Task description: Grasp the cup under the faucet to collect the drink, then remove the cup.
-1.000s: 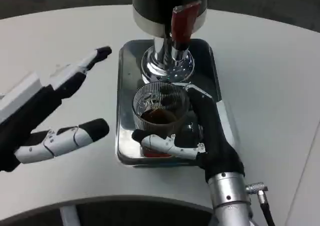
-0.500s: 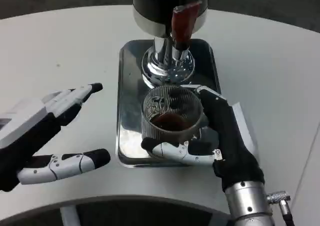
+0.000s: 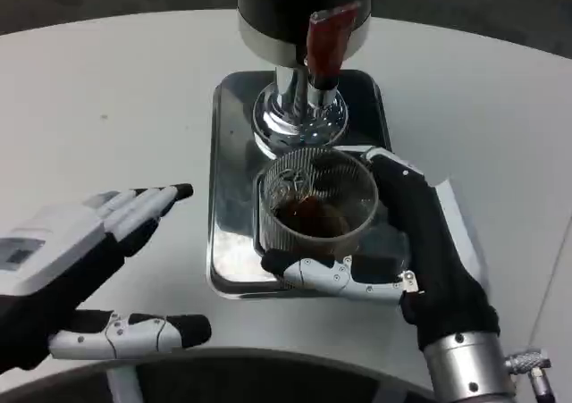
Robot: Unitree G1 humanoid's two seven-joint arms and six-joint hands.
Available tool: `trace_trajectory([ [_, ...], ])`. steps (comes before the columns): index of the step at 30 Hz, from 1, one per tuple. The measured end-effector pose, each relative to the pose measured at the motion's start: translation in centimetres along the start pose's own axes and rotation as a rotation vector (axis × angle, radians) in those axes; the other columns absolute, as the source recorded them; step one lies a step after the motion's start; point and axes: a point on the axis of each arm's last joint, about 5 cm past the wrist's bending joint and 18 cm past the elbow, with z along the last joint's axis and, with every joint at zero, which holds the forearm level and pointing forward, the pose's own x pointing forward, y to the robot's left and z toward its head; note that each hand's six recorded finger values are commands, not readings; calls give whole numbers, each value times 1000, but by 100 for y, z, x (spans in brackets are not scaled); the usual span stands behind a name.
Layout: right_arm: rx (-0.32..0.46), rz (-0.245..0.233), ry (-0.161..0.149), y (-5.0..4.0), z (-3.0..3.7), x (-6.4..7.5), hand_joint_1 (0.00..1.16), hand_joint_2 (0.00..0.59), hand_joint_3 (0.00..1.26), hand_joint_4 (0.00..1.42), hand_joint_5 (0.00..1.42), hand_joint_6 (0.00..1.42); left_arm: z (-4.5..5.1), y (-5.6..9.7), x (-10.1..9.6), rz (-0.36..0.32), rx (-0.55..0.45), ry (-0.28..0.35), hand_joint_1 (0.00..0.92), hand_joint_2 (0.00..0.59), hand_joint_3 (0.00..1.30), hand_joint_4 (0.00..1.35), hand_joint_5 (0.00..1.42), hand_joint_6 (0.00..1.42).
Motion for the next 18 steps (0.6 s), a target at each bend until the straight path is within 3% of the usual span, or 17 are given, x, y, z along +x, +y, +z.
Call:
trace_trajectory([
  [10, -19, 34, -60, -121, 227, -140, 1146, 82, 769, 937, 972, 1386, 180, -116, -113, 2, 53, 35, 0, 31, 0, 0, 0, 0],
  [18, -44, 40, -40, -159, 354, -321, 1144, 93, 771, 937, 972, 1386, 275, -207, -180, 60, 62, 46, 0, 17, 0, 0, 0, 0],
])
